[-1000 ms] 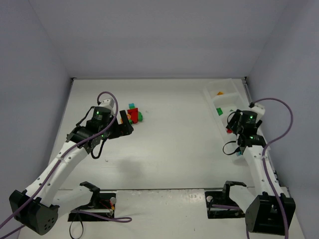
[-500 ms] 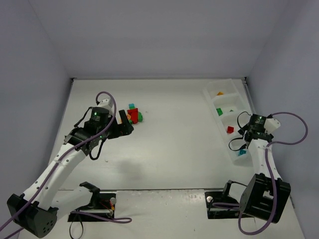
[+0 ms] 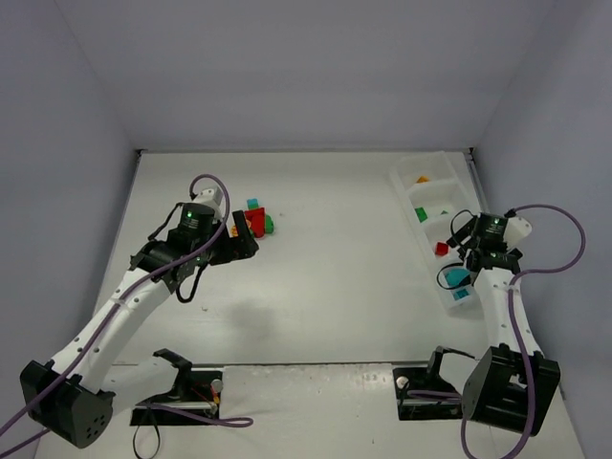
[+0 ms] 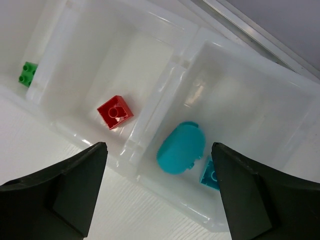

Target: Sort the legos into containers by color

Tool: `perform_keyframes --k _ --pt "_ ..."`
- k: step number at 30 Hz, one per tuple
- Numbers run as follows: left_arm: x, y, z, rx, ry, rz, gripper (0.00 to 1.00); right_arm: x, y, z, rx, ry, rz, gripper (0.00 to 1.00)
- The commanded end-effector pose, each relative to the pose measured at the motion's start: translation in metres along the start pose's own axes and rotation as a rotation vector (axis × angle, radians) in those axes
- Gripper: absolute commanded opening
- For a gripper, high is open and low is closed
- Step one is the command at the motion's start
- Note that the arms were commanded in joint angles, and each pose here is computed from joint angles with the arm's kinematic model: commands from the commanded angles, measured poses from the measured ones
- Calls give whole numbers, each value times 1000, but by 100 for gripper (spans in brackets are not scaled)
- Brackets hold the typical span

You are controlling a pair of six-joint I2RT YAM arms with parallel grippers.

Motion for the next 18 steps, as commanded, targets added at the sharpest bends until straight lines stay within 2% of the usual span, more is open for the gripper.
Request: perform_keyframes --k 1,4,8,9,11,14,18 --pt "28 -13 3 -45 -93 -30 90 19 28 19 118 -78 46 82" --pt "33 -12 -2 -22 -101 -43 90 25 66 35 290 -120 165 76" --pt "37 -11 -14 5 -80 -69 90 -5 134 56 556 -59 399 74" --pt "39 -10 -15 16 -82 -72 90 -6 149 61 615 -83 451 74" --pt "41 -8 -19 31 -80 -82 90 -28 178 73 723 -30 532 71" --pt "43 -2 -29 66 -71 -80 90 -46 208 76 805 13 601 70" --pt "50 6 -55 143 -59 -72 89 -73 224 80 845 53 673 70"
Point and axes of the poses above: each gripper's point midway between its finger pads, its own z axis back along the fingers, its own y axis along the line the jaws close on, x = y × z, the point moved 6 cm from there along z, back along the fingers, and after that the axes turned 4 degrees about -z, right-handed, at the moved point
